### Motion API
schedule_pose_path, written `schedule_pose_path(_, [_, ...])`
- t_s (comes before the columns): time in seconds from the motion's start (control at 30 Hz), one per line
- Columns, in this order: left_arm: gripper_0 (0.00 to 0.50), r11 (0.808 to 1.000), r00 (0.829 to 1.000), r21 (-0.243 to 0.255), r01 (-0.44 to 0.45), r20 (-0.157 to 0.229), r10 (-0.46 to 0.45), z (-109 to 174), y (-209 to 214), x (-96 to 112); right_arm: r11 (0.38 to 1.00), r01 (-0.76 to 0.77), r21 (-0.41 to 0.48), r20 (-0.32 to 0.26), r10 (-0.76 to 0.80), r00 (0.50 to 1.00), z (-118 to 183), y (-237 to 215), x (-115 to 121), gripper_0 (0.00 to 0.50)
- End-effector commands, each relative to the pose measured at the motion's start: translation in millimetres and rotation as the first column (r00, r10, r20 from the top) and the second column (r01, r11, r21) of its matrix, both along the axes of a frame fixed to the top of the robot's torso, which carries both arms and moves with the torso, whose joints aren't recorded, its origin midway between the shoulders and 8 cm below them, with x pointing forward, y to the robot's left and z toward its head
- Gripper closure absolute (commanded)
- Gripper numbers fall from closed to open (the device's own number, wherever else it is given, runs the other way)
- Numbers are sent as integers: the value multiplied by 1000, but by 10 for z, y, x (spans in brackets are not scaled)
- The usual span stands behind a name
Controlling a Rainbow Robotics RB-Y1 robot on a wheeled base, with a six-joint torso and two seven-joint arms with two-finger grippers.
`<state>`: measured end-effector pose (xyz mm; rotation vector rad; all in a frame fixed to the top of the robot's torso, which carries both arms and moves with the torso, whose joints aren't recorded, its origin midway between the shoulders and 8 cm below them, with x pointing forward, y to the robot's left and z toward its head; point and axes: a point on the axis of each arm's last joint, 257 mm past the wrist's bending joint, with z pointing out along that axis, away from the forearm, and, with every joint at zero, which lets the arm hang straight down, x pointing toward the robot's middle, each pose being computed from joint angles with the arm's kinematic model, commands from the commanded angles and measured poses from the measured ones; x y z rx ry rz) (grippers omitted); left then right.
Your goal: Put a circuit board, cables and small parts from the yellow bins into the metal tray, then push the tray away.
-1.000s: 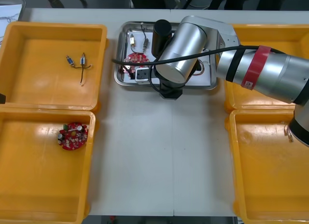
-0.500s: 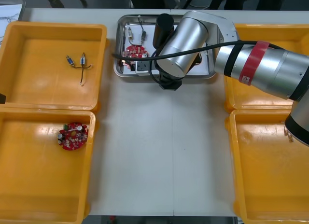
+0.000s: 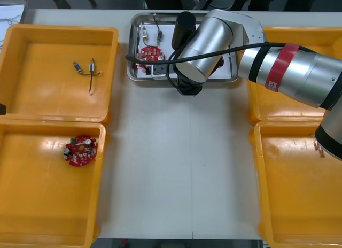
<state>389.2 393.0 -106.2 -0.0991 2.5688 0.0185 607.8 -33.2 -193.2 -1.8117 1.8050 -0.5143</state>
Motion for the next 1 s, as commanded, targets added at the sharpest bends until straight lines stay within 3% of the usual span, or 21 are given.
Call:
schedule_pose_path(0.03, [0,999,1000,30,24,6,-24,-2,37,-57,998,-58,5,69,57,996,397,250,106,224])
schedule_pose_path(0.07, [0,999,1000,30,24,6,-24,-2,37,-57,998,-56,4,69,56,996,399,241,110,194])
schedule_pose_path(0.13, [0,999,1000,30,24,6,-24,-2,37,-57,998,-56,7,70,55,996,409,245,113,88])
schedule_pose_path(0.23, [0,999,1000,30,24,6,-24,-2,37,-57,999,-47,13,63,46,997,433,242,104,0])
schedule_pose_path(0.4, [0,999,1000,30,24,6,-24,-2,37,-57,999,-31,37,23,30,999,487,267,23,0])
schedule_pose_path(0.67, [0,999,1000,30,24,6,-24,-2,37,-57,1000,-22,-3,-34,21,999,546,267,-221,0])
schedule_pose_path(1.0, [0,999,1000,30,24,6,-24,-2,37,-57,1000,3,-14,-163,-5,987,518,181,-780,0])
